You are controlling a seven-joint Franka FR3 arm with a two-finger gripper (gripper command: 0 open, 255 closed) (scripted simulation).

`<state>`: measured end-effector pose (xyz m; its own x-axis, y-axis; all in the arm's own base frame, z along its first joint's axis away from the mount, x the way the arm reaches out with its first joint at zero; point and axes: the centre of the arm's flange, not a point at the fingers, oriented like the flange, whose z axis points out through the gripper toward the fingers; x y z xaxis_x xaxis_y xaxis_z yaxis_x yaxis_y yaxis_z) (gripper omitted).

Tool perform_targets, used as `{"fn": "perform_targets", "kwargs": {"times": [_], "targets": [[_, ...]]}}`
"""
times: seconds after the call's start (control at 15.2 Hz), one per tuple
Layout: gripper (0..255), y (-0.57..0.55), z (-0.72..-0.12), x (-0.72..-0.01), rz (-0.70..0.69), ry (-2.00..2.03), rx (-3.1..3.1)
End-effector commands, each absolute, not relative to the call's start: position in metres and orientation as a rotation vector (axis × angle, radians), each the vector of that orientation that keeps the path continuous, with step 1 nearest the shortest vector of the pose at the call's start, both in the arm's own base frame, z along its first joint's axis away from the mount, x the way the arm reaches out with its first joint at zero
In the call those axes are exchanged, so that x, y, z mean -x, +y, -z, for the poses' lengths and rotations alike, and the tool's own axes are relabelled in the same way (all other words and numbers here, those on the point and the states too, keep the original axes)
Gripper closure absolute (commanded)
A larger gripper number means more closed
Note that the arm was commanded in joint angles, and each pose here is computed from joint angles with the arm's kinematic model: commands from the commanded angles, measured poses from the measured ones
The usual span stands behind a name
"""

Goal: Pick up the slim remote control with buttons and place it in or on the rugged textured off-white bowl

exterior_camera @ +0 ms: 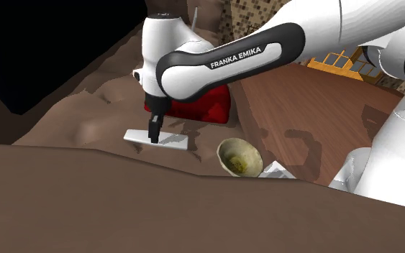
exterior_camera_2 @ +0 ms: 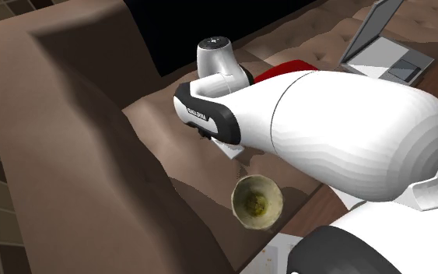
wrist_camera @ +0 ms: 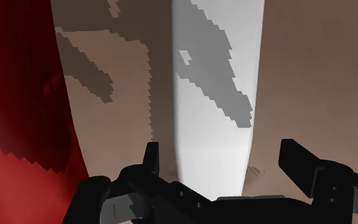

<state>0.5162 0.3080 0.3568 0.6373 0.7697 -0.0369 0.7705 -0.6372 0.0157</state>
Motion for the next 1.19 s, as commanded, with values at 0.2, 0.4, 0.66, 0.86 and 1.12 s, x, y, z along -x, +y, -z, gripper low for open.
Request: {"fn": "perform_targets", "kwargs": {"times": [0.2, 0.4, 0.66, 0.86, 1.12], "targets": [[0, 0.309, -0.330, -0.517, 0.041, 1.330, -2.812], [0, 0.309, -0.327, -0.517, 0.041, 1.330, -2.812], [0, 0.309, -0.327, -0.517, 0.041, 1.330, -2.812], [255, 0.309, -0.327, -0.517, 0.042, 1.330, -2.812], [255, 0.309, -0.327, -0.517, 0.042, 1.330, -2.812]]}}
